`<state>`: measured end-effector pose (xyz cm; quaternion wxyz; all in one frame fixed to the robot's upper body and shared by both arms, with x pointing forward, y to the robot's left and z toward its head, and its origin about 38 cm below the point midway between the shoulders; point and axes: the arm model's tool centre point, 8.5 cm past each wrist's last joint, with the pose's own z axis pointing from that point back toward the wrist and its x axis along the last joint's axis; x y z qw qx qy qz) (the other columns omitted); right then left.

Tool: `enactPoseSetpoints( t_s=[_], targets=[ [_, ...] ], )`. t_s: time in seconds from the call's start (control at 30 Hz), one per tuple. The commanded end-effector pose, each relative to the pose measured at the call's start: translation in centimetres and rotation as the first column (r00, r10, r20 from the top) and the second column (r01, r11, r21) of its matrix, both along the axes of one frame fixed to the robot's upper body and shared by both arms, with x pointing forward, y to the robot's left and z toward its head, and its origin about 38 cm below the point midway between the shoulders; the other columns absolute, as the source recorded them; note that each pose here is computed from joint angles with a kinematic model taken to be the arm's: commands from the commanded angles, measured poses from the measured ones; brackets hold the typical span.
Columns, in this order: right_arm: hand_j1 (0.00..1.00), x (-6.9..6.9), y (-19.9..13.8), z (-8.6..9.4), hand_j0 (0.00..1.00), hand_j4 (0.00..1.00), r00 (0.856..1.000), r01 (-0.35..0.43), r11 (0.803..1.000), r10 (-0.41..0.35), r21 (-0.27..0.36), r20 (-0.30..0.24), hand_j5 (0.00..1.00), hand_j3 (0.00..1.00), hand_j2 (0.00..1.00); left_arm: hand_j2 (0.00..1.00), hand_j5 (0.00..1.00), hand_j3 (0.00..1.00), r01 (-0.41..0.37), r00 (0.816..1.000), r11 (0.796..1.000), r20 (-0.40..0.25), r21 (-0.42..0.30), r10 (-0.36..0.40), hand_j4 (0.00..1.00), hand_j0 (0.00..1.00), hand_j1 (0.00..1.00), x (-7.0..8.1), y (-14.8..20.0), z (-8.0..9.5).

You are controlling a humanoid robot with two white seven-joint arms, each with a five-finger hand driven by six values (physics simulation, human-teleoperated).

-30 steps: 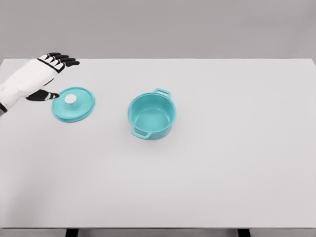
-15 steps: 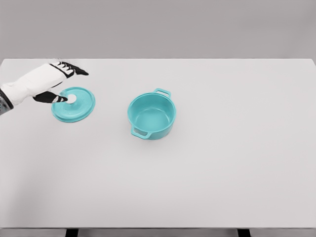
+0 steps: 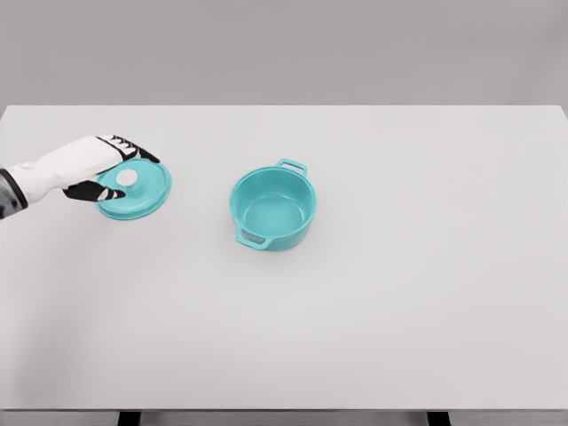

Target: Cover the pot with left arm

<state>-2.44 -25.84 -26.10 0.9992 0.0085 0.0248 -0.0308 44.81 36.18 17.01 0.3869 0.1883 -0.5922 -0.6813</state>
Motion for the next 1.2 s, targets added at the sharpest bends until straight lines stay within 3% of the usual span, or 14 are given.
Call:
enactPoseSetpoints(
  t_s=[0.0, 0.53, 0.83, 1.17],
  targets=[
    [1.00, 0.0, 0.0, 0.0, 1.00, 1.00, 1.000, 0.000, 1.000, 0.000, 0.000, 0.000, 1.00, 1.00, 1.00, 0.76, 0.76, 0.76, -0.009, 1.000, 1.000, -0.010, -0.004, 0.009, 0.76, 0.76, 0.76, 0.0, 0.2, -0.3],
    [1.00, 0.0, 0.0, 0.0, 1.00, 1.00, 1.000, 0.000, 1.000, 0.000, 0.001, -0.001, 1.00, 1.00, 1.00, 0.77, 0.77, 0.77, -0.050, 0.999, 0.998, -0.015, -0.027, 0.049, 0.77, 0.77, 0.77, 1.2, 0.6, -0.5],
    [1.00, 0.0, 0.0, 0.0, 1.00, 1.00, 1.000, 0.000, 1.000, 0.000, 0.000, 0.000, 1.00, 1.00, 1.00, 0.76, 0.76, 0.76, -0.122, 0.990, 0.990, -0.077, -0.071, 0.116, 0.76, 0.76, 0.76, 1.9, 1.2, -3.0],
    [1.00, 0.0, 0.0, 0.0, 1.00, 1.00, 1.000, 0.000, 1.000, 0.000, 0.000, 0.000, 1.00, 1.00, 1.00, 0.75, 0.75, 0.75, -0.153, 0.985, 0.985, -0.097, -0.077, 0.145, 0.75, 0.75, 0.75, 2.3, 1.6, -3.8]
  ],
)
